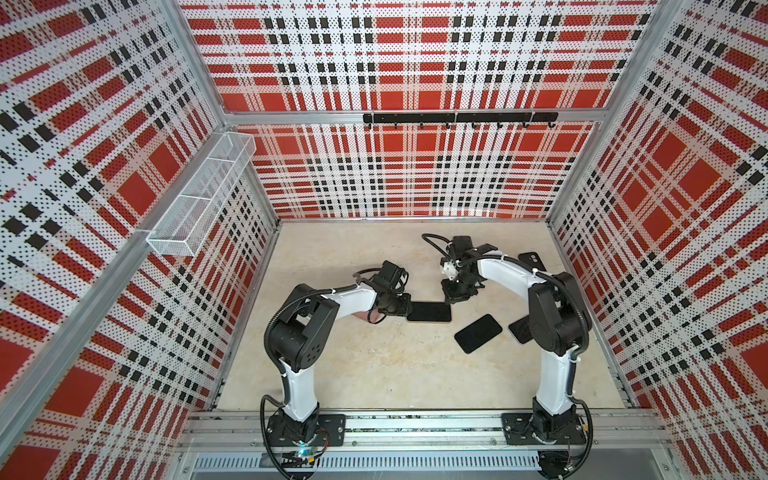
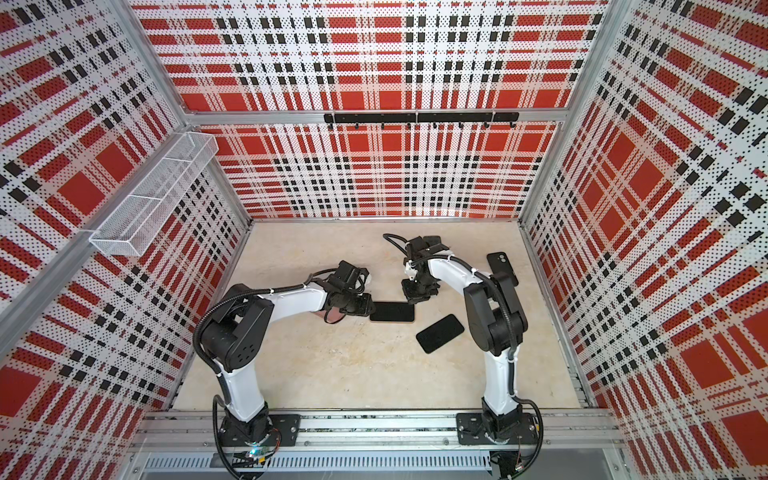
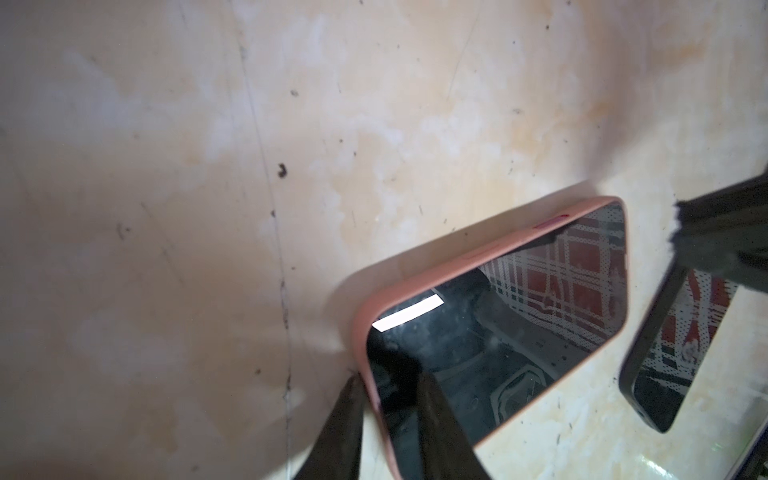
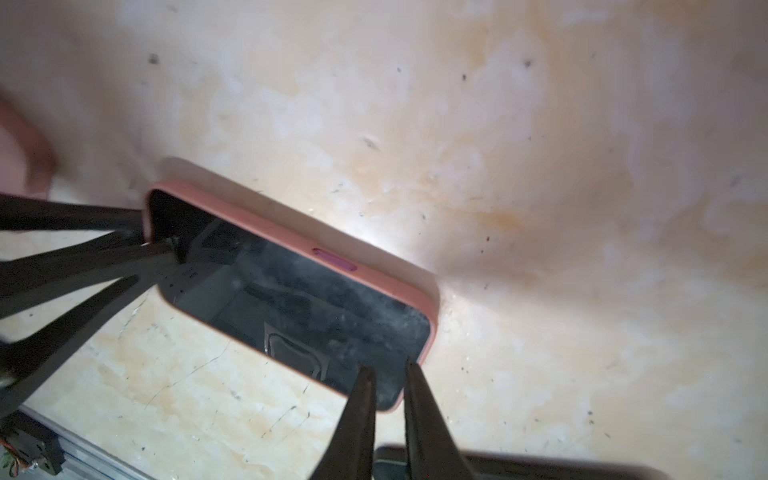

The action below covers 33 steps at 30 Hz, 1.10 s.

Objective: Put the phone into the phone case
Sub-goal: 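Open both grippers and lift away from the cased phone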

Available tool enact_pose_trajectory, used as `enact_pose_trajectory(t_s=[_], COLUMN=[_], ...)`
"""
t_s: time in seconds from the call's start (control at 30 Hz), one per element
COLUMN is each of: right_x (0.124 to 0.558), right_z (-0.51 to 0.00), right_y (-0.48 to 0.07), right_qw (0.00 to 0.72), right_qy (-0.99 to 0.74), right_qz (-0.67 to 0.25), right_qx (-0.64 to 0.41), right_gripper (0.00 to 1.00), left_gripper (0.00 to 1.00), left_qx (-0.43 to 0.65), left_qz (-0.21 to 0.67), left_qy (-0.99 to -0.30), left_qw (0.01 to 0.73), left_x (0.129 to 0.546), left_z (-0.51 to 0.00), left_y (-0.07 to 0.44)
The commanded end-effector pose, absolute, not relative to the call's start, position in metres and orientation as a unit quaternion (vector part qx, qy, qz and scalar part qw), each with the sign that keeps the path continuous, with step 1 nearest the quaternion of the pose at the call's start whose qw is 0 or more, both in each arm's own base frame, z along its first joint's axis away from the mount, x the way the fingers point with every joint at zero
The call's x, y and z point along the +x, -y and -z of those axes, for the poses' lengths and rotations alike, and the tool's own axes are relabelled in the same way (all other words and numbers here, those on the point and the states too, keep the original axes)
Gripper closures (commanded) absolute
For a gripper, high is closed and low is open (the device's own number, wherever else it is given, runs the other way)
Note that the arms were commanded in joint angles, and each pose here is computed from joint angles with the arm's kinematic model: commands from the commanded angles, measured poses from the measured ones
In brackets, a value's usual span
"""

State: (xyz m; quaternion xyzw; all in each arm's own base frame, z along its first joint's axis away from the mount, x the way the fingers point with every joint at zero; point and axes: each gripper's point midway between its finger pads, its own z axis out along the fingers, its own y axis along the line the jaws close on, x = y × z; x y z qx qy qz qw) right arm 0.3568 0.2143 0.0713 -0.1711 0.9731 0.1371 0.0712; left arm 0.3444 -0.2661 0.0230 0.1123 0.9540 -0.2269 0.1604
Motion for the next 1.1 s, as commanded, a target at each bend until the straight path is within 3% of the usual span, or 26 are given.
enact_pose_trajectory(t_s=[0.0, 0.1, 0.17, 0.3, 0.43, 0.47, 0.5, 0.6, 0.87, 1.07], right_x=[0.355, 0.350, 0.345, 0.337, 0.326, 0.323, 0.322, 0.321, 0.331, 0.334], right_z=[-0.111, -0.125, -0.132, -0.143, -0.139, -0.137, -0.135, -0.132, -0.110, -0.084], right_y=[-0.215, -0.212, -0.216, -0.222, -0.224, -0.225, -0.226, -0.225, -0.219, -0.226], right_qw=[0.133, 0.168, 0.188, 0.222, 0.204, 0.200, 0.198, 0.197, 0.154, 0.126], right_qy=[-0.951, -0.931, -0.909, -0.861, -0.819, -0.806, -0.797, -0.764, -0.714, -0.699], right_qz=[-0.140, -0.135, -0.146, -0.151, -0.145, -0.142, -0.133, -0.098, -0.027, -0.027], right_qx=[-0.242, -0.294, -0.343, -0.432, -0.516, -0.538, -0.555, -0.606, -0.682, -0.703], right_gripper=[0.81, 0.74, 0.59, 0.41, 0.24, 0.09, 0.06, 0.00, 0.00, 0.00], left_gripper=[0.70, 0.58, 0.51, 0.41, 0.32, 0.30, 0.29, 0.24, 0.21, 0.21], left_qx=[0.095, 0.083, 0.076, 0.055, 0.059, 0.060, 0.060, 0.052, 0.045, 0.045], left_qz=[0.194, 0.185, 0.177, 0.170, 0.150, 0.146, 0.143, 0.134, 0.111, 0.110], left_qy=[-0.962, -0.959, -0.957, -0.946, -0.929, -0.926, -0.924, -0.923, -0.925, -0.923], left_qw=[0.169, 0.197, 0.219, 0.269, 0.332, 0.342, 0.350, 0.357, 0.361, 0.365], left_x=[0.353, 0.367, 0.376, 0.399, 0.420, 0.422, 0.424, 0.422, 0.414, 0.414], left_z=[-0.027, -0.043, -0.057, -0.096, -0.147, -0.155, -0.161, -0.162, -0.158, -0.160], left_y=[0.241, 0.228, 0.218, 0.197, 0.189, 0.188, 0.186, 0.177, 0.157, 0.154])
